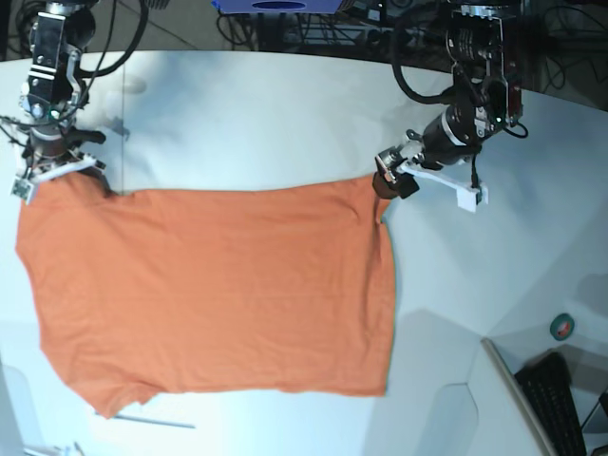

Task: Layout the t-shirt on the table in an organized manner, then fold the t-shirt properly
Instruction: 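Drag the held shirt edge with both grippers to straighten it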

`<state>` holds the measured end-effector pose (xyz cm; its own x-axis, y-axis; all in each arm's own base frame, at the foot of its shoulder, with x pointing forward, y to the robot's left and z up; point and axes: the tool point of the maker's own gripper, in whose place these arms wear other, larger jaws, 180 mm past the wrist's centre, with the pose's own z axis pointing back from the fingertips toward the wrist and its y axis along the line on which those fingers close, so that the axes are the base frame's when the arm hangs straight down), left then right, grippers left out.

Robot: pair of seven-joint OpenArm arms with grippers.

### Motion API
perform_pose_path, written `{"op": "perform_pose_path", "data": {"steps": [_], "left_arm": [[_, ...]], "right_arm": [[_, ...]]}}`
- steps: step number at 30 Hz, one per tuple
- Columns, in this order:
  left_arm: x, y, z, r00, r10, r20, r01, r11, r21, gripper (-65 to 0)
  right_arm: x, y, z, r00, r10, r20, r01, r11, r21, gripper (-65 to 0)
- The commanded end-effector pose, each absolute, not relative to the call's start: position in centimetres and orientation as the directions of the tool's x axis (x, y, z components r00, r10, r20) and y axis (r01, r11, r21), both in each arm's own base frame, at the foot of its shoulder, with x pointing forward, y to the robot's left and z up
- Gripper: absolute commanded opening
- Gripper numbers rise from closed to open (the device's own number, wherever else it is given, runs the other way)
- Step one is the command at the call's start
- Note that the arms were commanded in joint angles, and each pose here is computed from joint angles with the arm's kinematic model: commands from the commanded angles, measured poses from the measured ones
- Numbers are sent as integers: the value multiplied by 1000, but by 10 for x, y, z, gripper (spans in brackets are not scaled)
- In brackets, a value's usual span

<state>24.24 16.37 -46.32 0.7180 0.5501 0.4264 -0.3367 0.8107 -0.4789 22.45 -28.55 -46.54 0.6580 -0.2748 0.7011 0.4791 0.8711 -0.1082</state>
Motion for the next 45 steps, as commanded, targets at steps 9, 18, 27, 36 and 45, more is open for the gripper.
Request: {"op": "perform_pose_path", "data": {"steps": [9, 18, 27, 36, 45], "left_arm": [[250, 153, -479, 706, 530, 470, -250, 807, -535, -64], [258, 142, -494, 736, 514, 440, -214, 794, -569, -66], [254, 125, -499, 766, 486, 421, -177, 788, -589, -425], [233, 147, -474, 723, 490, 488, -170, 810, -562, -642], [221, 151, -477, 728, 494, 475, -187, 810, -556, -191]], "right_arm": [[233, -293, -453, 631, -247, 736, 482, 868, -121, -650], [234, -293, -453, 629, -248, 737, 483, 867, -121, -650], [234, -293, -453, 629, -249, 737, 483, 867, -120, -650], [235, -293, -452, 628, -249, 738, 484, 867, -119, -650], [235, -293, -452, 628, -249, 738, 484, 867, -119, -650]]}}
